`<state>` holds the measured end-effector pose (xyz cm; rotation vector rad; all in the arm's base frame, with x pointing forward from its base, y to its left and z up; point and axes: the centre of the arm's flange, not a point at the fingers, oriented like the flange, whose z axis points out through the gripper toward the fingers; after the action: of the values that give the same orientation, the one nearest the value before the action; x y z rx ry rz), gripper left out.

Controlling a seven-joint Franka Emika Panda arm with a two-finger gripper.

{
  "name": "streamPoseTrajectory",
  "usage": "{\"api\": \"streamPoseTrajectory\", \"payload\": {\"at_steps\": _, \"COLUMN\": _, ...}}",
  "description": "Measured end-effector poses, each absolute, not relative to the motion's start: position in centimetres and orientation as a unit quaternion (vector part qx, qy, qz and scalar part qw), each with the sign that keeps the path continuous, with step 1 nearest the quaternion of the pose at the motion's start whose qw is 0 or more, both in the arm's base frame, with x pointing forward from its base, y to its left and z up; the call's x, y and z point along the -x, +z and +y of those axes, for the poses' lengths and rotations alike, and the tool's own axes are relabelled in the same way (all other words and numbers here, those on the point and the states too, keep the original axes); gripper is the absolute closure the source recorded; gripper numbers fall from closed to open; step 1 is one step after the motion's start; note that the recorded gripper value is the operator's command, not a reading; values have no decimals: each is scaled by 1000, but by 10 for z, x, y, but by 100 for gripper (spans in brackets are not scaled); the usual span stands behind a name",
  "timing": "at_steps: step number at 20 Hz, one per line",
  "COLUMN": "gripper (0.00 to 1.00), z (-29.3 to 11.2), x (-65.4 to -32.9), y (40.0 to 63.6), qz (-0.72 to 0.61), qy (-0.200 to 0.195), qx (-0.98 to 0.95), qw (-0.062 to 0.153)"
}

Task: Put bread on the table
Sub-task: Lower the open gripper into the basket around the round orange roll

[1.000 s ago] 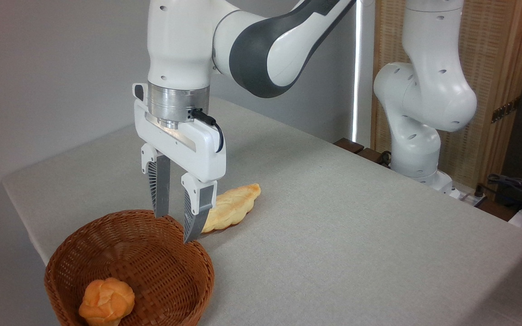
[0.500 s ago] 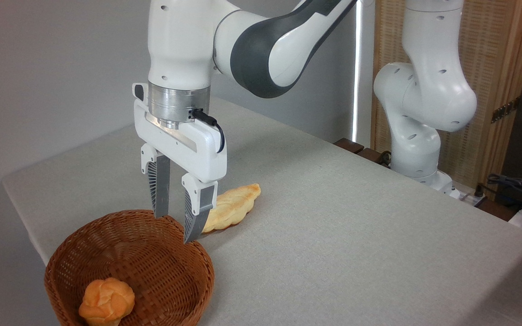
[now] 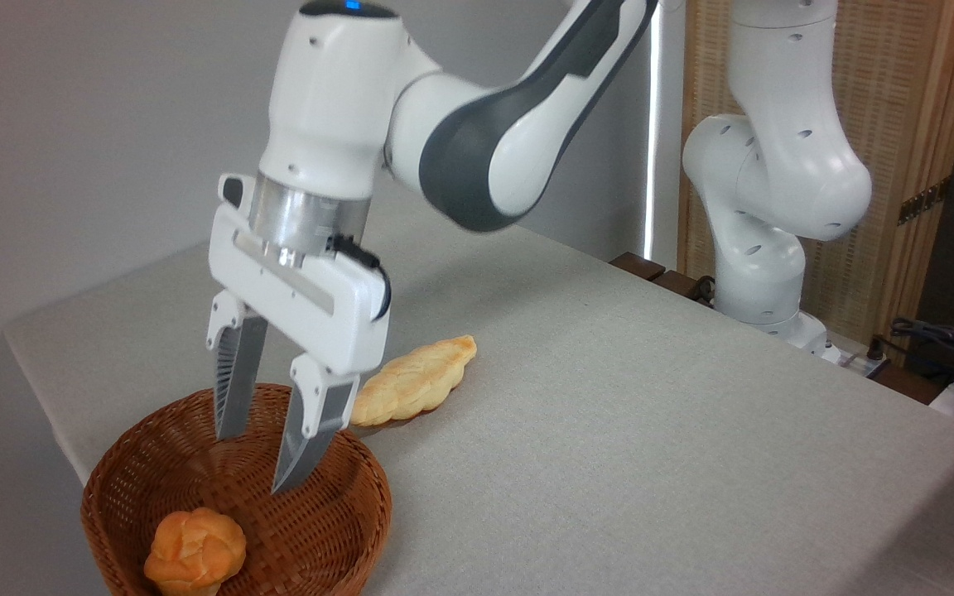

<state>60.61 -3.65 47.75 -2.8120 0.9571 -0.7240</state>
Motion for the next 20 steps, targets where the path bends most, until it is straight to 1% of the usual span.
{"api": "streamPoseTrajectory", "payload": {"at_steps": 6, "gripper": 0, "z": -35, "x": -625, "y": 445, "qz": 284, "qy": -276, "qx": 917, "qw": 42}}
{"api": "streamPoseTrajectory", "payload": {"at_steps": 11, "gripper": 0, "z": -41, "x": -630, "y": 419, "qz": 283, "qy": -265, "qx": 921, "qw": 36}}
{"api": "streamPoseTrajectory", "payload": {"at_steps": 13, "gripper": 0, "z": -44, "x": -634, "y": 414, "qz": 284, "qy": -264, "qx": 921, "qw": 36}}
{"api": "streamPoseTrajectory", "payload": {"at_steps": 20, "gripper": 0, "z": -49, "x": -656, "y": 412, "qz": 286, "qy": -271, "qx": 918, "qw": 41}}
